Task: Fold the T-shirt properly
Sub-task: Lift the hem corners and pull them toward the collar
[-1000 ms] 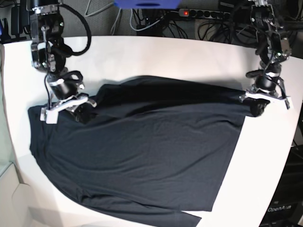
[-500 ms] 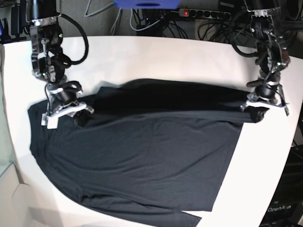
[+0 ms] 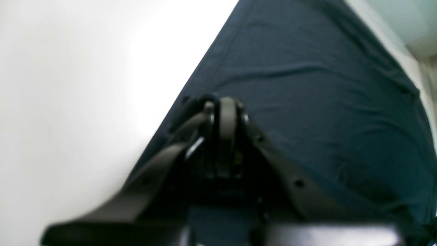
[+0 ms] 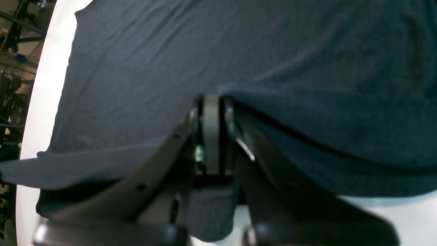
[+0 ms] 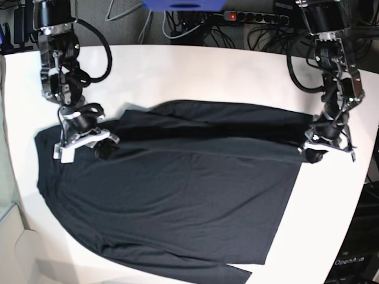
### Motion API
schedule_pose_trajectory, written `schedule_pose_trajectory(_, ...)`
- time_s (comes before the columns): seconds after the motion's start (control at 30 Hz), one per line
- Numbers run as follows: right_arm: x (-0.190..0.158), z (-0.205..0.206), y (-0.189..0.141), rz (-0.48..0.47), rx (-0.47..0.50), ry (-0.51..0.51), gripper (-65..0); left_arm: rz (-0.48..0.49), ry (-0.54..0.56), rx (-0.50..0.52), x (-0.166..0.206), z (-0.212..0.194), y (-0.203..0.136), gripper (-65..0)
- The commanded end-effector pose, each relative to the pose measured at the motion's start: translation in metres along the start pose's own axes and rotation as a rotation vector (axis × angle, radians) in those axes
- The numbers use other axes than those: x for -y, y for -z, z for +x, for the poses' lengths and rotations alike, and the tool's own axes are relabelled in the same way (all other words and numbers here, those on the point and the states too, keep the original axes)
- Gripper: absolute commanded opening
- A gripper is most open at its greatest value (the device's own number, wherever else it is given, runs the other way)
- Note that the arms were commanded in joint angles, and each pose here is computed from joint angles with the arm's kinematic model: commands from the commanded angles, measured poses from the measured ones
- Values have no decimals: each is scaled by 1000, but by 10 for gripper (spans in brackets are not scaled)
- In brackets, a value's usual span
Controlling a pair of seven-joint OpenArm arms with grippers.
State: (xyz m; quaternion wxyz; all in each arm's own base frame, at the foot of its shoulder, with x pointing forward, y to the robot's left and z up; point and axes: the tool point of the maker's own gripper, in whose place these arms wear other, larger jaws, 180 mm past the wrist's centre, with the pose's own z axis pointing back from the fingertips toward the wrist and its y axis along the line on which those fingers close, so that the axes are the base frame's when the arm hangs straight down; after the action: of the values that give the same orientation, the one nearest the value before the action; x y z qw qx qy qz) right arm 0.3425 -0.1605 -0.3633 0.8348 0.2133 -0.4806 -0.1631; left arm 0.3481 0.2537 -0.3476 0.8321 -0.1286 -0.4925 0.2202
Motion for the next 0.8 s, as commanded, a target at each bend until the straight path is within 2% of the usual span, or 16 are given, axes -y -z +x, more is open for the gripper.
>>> schedule_pose_trajectory(0.0,-3,15,1,14,42,-7,-650,-23,1,49,8,17,1,-650)
schedule_pose_trajectory(0.3,-1,12,2,8,36,-2,-650,-5,-23,21,1,8,9,-650)
schedule_pose_trajectory(0.43,-1,12,2,8,36,-1,-650,81,-95,2,-18,3,13,-650)
schedule_pose_trajectory(0.6,-1,11,2,9,35,-1,-650,109,-129,17,-17,11,18,-650)
schedule_pose_trajectory(0.67,-3,10,2,12,32,-3,-650,93,-130,35,-10,21,22,-610)
schedule_pose_trajectory(0.77,-3,10,2,12,32,-3,-650,87,-150,-18,-7,18,32,-486)
